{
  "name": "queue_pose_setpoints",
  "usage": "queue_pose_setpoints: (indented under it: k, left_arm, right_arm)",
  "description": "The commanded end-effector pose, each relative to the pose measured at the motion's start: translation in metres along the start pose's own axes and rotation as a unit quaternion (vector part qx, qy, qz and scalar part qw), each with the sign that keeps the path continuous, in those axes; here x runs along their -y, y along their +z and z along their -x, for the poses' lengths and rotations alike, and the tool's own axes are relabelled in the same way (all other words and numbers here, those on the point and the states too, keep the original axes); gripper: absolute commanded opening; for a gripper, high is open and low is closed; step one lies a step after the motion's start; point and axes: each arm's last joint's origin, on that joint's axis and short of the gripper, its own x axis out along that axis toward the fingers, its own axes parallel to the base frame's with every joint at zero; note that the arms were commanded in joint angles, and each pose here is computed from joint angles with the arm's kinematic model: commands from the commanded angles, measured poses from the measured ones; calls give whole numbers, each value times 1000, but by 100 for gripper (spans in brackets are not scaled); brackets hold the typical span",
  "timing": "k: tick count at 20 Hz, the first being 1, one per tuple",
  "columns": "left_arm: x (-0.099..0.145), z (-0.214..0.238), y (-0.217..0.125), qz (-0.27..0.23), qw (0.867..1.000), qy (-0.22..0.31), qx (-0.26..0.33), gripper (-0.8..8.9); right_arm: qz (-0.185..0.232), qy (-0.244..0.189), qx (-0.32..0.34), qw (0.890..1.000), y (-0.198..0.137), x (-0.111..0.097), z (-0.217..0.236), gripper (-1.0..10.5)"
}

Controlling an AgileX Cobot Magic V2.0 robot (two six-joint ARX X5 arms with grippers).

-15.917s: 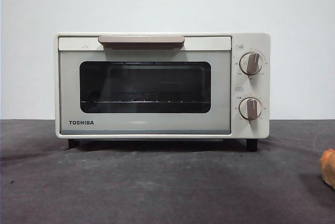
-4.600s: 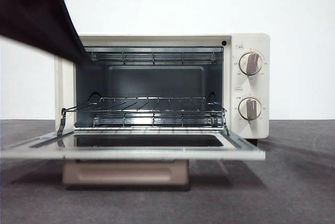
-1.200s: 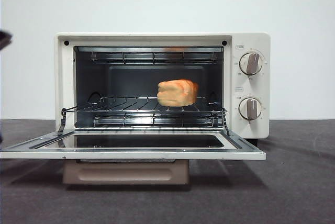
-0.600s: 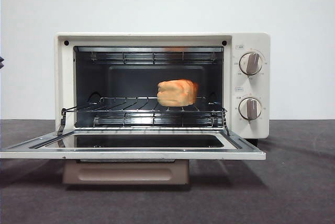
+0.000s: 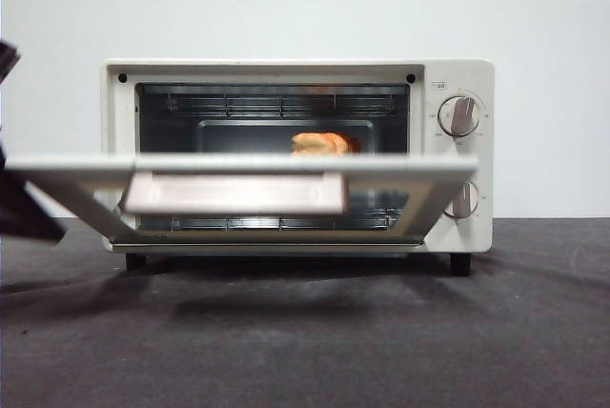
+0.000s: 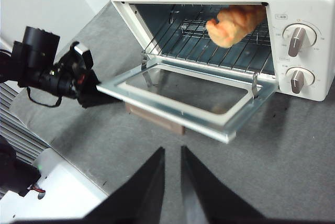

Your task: The left arm flap open the oven, the right arm pick bread and place it into oven, the left arm flap close the oven

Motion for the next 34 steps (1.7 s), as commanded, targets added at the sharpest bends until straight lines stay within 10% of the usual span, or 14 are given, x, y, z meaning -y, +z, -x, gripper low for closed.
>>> queue_pose_setpoints:
  k: [1,9,16,34]
  left_arm:
    - [17,6,21,1,998,-41,43,16]
    - [62,25,60,-41,971,-134,196,16]
    - [78,33,48,-169,959,-201,112,16]
    - [93,50,36,-257,933,-224,116,19]
  right_arm:
    - [2,8,4,1000,3,-2,2,46]
    - [20,6,5,1000,3,-2,2,12]
    - [29,-5,12,999,3,-2,2,13]
    - [29,-4,14,999,4,-2,2,13]
